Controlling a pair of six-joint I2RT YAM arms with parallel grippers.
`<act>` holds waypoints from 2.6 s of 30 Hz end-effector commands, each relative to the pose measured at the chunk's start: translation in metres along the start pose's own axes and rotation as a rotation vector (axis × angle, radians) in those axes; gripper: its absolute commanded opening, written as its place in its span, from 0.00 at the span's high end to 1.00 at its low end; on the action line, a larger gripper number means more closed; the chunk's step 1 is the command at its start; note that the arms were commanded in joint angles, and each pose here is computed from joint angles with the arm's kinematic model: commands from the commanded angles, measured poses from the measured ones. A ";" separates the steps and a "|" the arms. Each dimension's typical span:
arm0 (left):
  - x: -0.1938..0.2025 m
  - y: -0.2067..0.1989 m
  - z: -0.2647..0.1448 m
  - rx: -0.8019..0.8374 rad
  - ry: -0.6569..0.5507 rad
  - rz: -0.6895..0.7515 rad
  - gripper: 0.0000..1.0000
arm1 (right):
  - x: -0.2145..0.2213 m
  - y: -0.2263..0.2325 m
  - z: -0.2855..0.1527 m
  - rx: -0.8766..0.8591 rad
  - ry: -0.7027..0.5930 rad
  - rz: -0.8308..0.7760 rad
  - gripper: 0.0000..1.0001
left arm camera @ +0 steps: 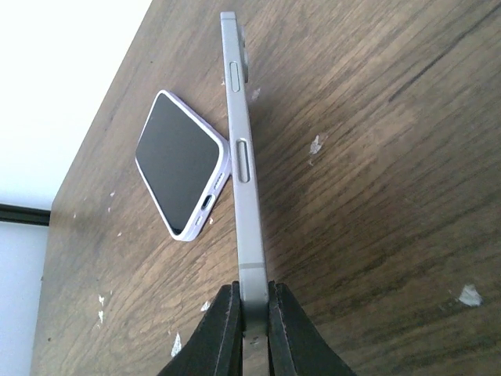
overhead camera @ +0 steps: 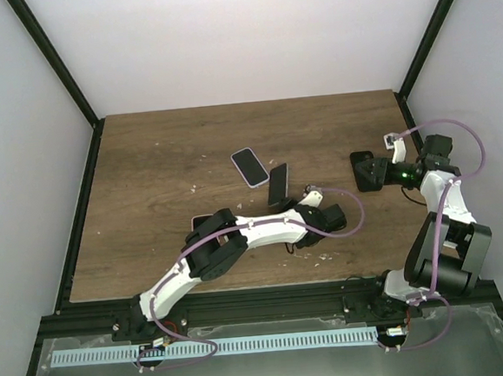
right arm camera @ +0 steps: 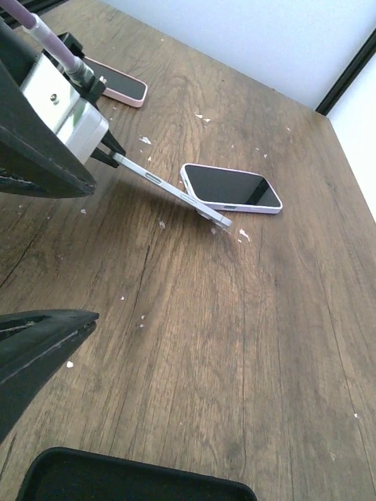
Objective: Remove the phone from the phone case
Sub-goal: Place the phone at the center of the board, then pick up the phone at the center of the board.
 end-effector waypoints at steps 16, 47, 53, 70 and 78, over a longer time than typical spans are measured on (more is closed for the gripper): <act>-0.036 -0.016 0.024 0.212 -0.045 -0.044 0.69 | -0.005 0.011 -0.012 0.035 -0.052 -0.084 0.58; 0.176 0.271 -0.035 0.572 -0.133 -0.743 0.00 | -0.005 0.155 0.155 0.102 0.408 -0.603 0.02; 0.193 0.272 -0.028 0.481 -0.115 -0.754 0.00 | -0.004 0.141 0.218 0.159 0.486 -0.558 0.03; 0.199 0.276 -0.030 0.436 -0.124 -0.722 0.00 | 0.011 0.111 0.367 0.136 0.600 -0.469 0.00; 0.197 0.276 -0.030 0.445 -0.132 -0.718 0.01 | 0.065 0.142 0.380 0.045 0.727 -0.611 0.00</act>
Point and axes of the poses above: each gripper's point midway between its finger pads, its own z axis out along the fingers, its own y axis along the line the jaws close on, x = y × z, the point moved 7 cm from there along -z, back along the fingers, and after that the axes turned 9 degrees about z, right-handed, at the moved point
